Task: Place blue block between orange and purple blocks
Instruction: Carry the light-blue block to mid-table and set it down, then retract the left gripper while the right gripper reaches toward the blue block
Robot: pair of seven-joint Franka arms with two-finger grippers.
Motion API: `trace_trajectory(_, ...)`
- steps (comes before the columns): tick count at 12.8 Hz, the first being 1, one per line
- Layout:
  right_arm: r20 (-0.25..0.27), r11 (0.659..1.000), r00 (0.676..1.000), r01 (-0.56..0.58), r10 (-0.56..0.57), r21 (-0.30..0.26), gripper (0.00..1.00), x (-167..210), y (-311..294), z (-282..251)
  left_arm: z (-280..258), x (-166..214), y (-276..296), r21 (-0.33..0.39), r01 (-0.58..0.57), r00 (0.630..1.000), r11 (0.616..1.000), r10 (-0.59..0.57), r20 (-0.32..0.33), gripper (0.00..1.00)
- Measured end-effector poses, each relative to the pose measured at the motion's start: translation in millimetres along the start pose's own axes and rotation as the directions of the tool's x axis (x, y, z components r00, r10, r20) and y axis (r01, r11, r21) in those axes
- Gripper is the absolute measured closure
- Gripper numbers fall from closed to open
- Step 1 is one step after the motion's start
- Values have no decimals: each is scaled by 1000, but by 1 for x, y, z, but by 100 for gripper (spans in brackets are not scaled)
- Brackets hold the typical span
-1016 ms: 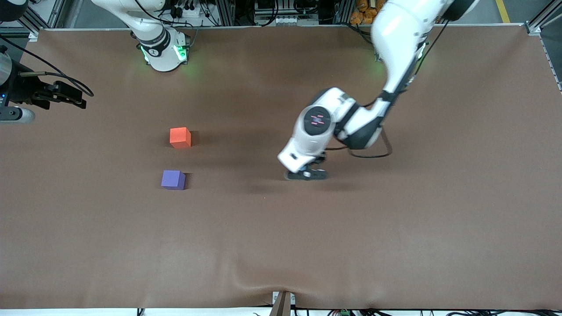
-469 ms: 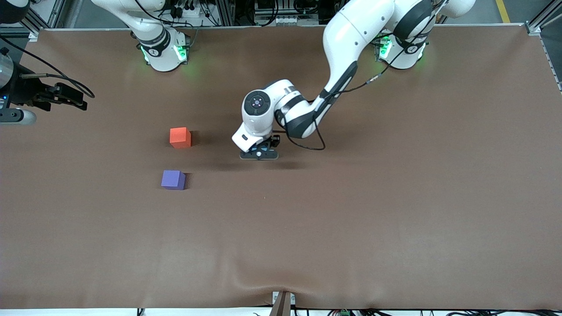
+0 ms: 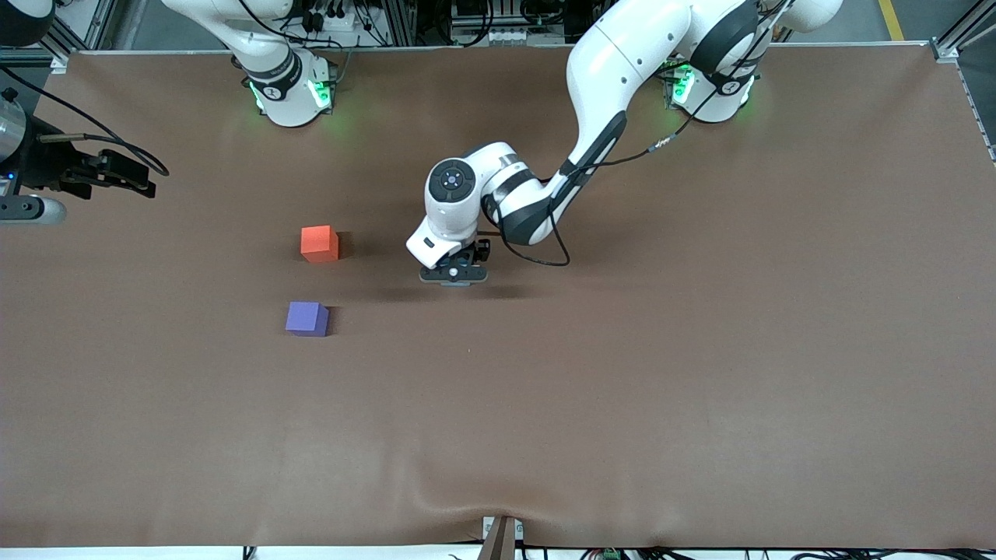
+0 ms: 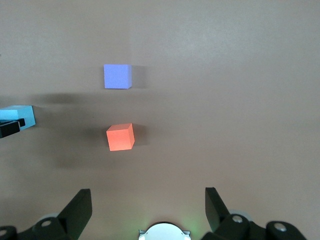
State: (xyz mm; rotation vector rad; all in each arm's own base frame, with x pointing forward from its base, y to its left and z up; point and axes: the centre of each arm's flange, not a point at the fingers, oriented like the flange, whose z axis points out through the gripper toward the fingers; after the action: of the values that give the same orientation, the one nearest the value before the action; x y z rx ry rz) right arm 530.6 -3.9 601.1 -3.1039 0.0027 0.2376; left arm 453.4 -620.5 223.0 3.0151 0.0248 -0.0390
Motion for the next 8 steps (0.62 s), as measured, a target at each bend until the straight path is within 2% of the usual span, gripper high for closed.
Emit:
trace_trajectory(1, 0, 1000, 1000, 0, 0, 0, 0, 0, 0, 0, -11, 2, 4, -15, -1, 1000, 1000, 1, -13, 3)
trace_trajectory(2, 0, 1000, 1000, 0, 0, 0, 0, 0, 0, 0, -31, 10, 5, -27, 5, 999, 1000, -6, -32, 0)
trace_trajectory(5, 1, 1000, 1000, 2, -2, 0, 0, 1, -1, 1, -155, 65, -41, 5, 90, 993, 996, -90, -74, 0)
trace_trajectory(8, 4, 999, 999, 35, -35, -5, 0, 2, -20, 3, -304, 116, -147, 42, 204, 975, 978, -199, -101, 0)
